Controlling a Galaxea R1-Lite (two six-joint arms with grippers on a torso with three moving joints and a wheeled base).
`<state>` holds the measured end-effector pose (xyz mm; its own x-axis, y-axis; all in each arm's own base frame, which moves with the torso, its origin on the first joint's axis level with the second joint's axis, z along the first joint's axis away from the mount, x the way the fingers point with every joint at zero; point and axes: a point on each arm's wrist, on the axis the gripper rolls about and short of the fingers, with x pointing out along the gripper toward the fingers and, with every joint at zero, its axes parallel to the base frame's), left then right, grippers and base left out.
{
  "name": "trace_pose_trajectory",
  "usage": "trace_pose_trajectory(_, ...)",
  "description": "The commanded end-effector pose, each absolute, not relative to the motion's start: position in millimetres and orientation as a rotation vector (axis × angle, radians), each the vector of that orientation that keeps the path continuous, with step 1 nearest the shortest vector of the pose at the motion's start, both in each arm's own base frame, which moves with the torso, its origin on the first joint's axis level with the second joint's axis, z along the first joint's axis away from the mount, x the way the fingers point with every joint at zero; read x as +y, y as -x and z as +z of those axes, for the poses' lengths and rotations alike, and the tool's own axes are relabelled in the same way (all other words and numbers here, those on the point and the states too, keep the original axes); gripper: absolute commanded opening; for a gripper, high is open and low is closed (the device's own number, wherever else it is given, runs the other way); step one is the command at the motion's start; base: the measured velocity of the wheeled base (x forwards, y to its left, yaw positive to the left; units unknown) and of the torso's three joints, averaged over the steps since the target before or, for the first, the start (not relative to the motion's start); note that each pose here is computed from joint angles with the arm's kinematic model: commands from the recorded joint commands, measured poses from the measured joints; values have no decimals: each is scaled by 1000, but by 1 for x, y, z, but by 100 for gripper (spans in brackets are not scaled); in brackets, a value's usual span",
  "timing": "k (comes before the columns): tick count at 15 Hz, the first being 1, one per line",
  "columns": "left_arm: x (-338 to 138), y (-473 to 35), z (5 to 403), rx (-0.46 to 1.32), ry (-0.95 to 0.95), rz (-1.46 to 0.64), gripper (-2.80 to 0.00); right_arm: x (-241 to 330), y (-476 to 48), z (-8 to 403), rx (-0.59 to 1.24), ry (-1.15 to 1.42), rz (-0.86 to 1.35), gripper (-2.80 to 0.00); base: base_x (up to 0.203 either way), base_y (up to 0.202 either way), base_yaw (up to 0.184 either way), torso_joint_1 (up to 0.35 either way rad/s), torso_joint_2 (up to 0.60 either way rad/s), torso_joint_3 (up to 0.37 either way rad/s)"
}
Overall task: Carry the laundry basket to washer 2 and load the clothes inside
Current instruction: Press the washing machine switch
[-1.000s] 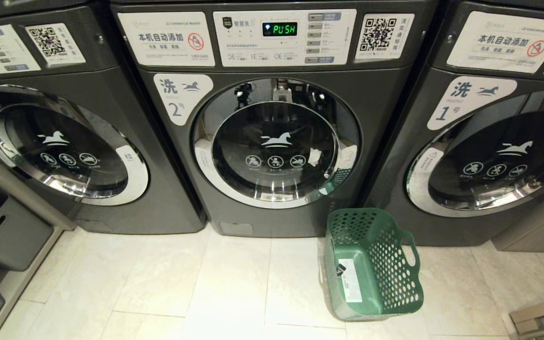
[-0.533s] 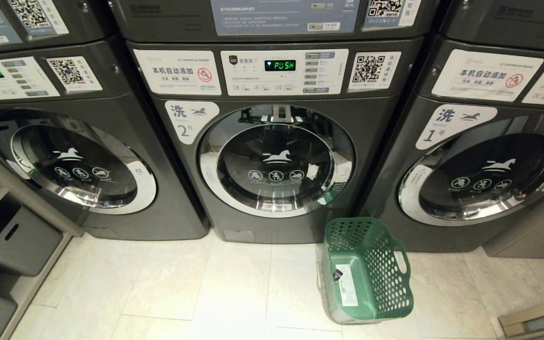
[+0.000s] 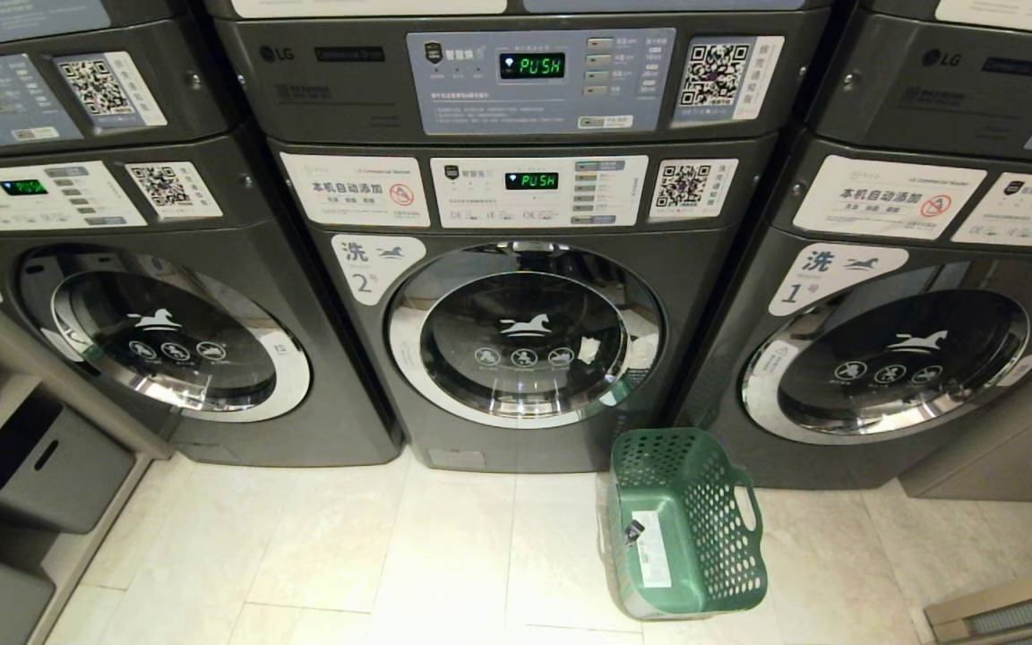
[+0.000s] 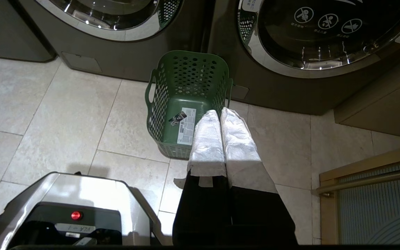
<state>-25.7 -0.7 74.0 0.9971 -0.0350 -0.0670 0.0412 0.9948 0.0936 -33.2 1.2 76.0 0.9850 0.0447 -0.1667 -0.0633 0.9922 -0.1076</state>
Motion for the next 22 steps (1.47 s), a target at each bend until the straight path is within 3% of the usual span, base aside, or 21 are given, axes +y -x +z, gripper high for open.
trace_pose_trajectory(1, -1, 26, 74, 64, -96, -38, -280, 1, 33, 76, 167, 109, 55, -280, 0, 0, 0, 80, -140, -63)
trace_pose_trajectory(11, -1, 26, 74, 64, -94, -38, -280, 1, 33, 76, 162, 110, 56, -280, 0, 0, 0, 6, -9, -5)
trace_pose_trajectory(14, -1, 26, 74, 66, -96, -38, -280, 3, 44, 124, 3, 171, 103, -280, 0, 0, 0, 0, 0, 0)
trace_pose_trajectory(16, -1, 26, 74, 65, -95, -45, -280, 3, 38, 166, 6, 187, 134, -280, 0, 0, 0, 0, 0, 0)
trace_pose_trajectory(19, -1, 26, 74, 64, -98, -46, -280, 4, -22, 226, 171, 159, 203, -280, 0, 0, 0, 0, 0, 0)
trace_pose_trajectory(22, -1, 26, 74, 65, -76, -36, -280, 9, -114, 248, 358, 115, 339, -280, 0, 0, 0, 0, 0, 0)
